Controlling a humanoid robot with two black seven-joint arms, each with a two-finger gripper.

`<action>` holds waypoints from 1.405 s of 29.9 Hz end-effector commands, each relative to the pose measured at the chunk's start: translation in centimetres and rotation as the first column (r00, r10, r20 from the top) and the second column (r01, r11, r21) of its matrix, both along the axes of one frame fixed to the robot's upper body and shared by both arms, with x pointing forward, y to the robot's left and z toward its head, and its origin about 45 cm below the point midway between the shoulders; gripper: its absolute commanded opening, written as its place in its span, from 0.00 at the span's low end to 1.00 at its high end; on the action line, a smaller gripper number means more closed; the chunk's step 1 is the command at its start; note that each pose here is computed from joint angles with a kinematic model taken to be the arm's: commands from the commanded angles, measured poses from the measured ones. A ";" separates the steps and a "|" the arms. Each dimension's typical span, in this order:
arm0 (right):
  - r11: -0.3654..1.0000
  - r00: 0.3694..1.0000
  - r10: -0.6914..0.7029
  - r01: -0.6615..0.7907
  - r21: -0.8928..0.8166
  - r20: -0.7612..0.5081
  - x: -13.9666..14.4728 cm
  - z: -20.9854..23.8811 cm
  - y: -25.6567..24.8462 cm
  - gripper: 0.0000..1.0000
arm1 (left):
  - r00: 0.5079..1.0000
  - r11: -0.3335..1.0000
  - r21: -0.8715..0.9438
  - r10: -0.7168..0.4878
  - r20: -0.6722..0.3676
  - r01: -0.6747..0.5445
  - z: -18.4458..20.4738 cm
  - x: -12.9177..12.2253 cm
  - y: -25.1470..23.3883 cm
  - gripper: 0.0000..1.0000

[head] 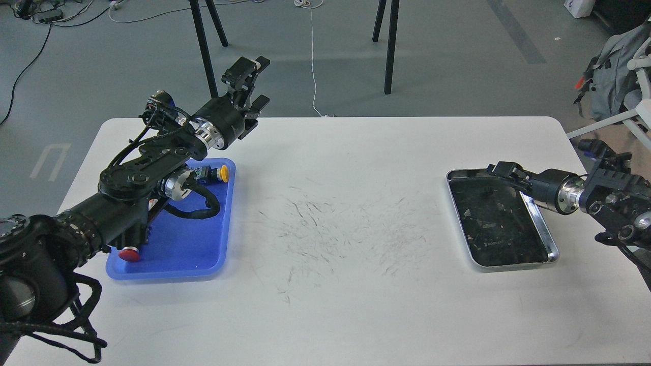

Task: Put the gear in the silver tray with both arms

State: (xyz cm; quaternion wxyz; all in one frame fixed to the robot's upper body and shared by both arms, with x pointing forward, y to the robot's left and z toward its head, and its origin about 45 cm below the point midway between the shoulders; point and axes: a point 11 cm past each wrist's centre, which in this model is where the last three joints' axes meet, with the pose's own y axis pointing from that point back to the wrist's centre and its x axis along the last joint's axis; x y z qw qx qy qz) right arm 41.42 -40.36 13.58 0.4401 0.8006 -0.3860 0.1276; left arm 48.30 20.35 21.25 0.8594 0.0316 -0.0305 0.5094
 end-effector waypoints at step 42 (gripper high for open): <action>0.595 0.799 -0.589 0.322 0.736 0.126 7.4 11.3 0.2 0.98 | 0.999 0.999 0.005 0.034 -0.014 -0.034 -0.8 -0.3 1.0 1.00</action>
